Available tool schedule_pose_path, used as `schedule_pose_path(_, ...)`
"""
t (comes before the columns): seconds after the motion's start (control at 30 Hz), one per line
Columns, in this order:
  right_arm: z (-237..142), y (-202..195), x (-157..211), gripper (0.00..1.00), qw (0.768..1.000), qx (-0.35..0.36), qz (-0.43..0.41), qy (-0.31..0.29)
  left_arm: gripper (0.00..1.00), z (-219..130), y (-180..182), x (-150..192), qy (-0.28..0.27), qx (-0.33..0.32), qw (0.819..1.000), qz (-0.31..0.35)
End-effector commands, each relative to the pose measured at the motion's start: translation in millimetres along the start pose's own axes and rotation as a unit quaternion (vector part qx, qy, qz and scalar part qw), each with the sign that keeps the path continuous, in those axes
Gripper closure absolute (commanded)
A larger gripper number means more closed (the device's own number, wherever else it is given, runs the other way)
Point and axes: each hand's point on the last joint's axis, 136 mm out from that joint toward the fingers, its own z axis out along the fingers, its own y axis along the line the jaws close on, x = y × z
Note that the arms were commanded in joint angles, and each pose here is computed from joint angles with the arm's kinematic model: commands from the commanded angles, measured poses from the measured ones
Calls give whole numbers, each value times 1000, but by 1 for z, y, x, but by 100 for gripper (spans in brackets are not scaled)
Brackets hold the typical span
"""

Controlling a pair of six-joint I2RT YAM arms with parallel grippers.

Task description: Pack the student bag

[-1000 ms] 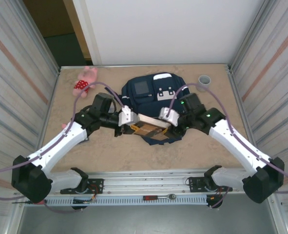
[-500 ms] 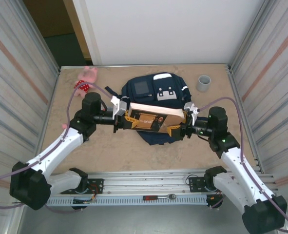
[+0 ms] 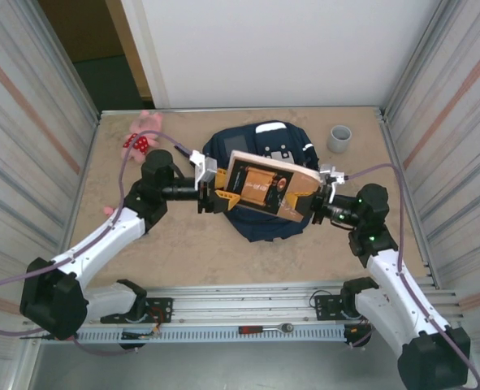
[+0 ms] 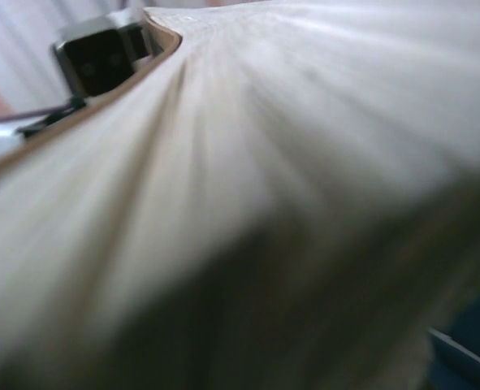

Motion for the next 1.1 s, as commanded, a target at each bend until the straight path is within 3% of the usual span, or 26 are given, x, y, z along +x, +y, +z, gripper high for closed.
schedule_pose_path(0.0,-22,-43,-31,100,987,115,77,-84,34,3,19,12,69,-76,992,70)
schedule_pose_path(0.17,-53,-101,-9,100,932,290,207,-74,29,19,40,60,178,-129,963,157)
schedule_pose_path(0.33,-68,-116,3,100,886,368,278,-51,23,55,42,108,264,-69,945,181)
schedule_pose_path(0.73,-75,-114,12,100,871,375,309,-71,17,119,80,176,331,-35,926,179)
schedule_pose_path(1.07,-80,-108,19,100,873,377,302,-66,21,128,109,190,339,-89,919,178)
